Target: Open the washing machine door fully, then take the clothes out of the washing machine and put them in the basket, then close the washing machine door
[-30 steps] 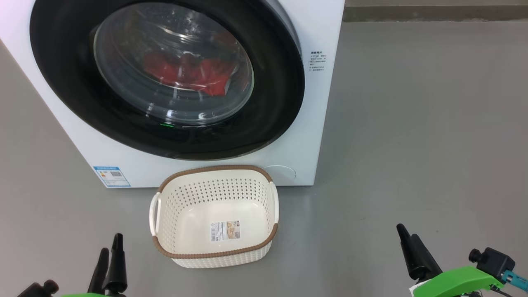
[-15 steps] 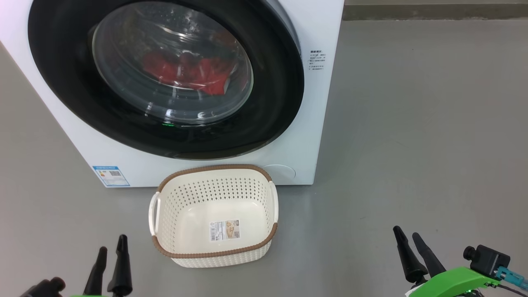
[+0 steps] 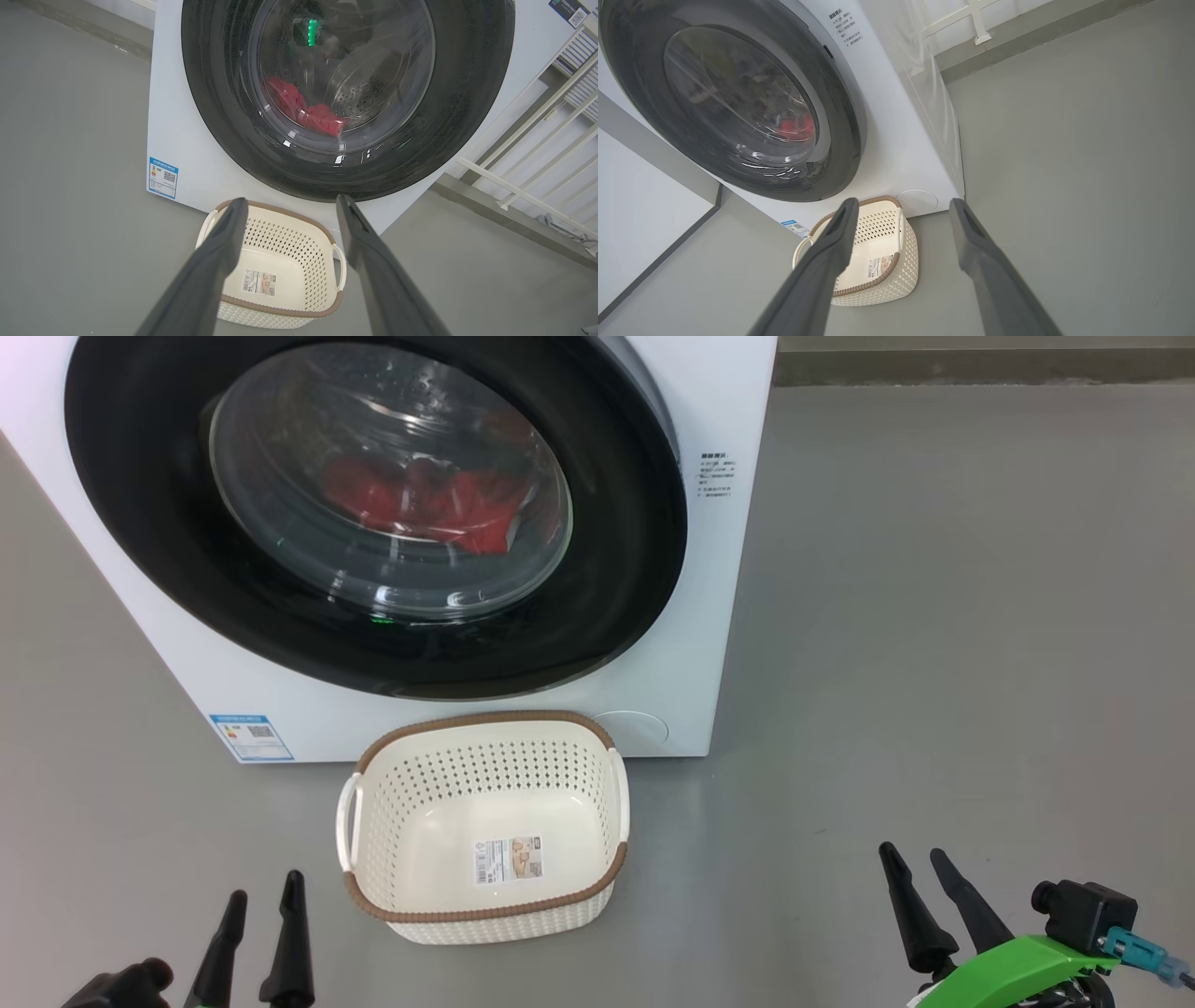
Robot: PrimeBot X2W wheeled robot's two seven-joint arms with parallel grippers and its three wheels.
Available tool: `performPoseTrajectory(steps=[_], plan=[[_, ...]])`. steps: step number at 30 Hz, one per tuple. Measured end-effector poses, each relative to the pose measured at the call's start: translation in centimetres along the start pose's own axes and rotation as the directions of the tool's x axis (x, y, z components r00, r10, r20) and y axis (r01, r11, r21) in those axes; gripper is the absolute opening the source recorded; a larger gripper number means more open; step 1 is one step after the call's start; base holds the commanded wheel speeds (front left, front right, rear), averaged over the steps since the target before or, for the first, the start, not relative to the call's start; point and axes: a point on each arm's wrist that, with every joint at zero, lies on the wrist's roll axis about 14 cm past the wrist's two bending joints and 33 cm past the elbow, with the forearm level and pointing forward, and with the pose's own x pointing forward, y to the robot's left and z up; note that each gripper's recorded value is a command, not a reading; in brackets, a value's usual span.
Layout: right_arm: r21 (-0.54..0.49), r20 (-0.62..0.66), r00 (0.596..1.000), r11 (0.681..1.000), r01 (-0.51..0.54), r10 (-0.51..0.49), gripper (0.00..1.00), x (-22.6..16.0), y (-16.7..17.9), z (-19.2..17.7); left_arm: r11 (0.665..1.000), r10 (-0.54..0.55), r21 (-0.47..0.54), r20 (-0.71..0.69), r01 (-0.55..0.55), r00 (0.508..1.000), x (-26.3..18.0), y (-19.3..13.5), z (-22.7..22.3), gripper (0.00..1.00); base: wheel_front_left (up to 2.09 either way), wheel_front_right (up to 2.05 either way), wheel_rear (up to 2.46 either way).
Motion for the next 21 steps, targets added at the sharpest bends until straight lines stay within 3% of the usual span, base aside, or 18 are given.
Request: performPoseTrajectory(steps=[21], plan=[[-0.257,0.019,0.998,0.965,-0.056,0.063,1.00,-0.11,0.79,0.56,0.966,-0.060,0.253,0.027,0.051,0.998,-0.33,-0.99,0.50,1.00,0.00,0.00,0.00]])
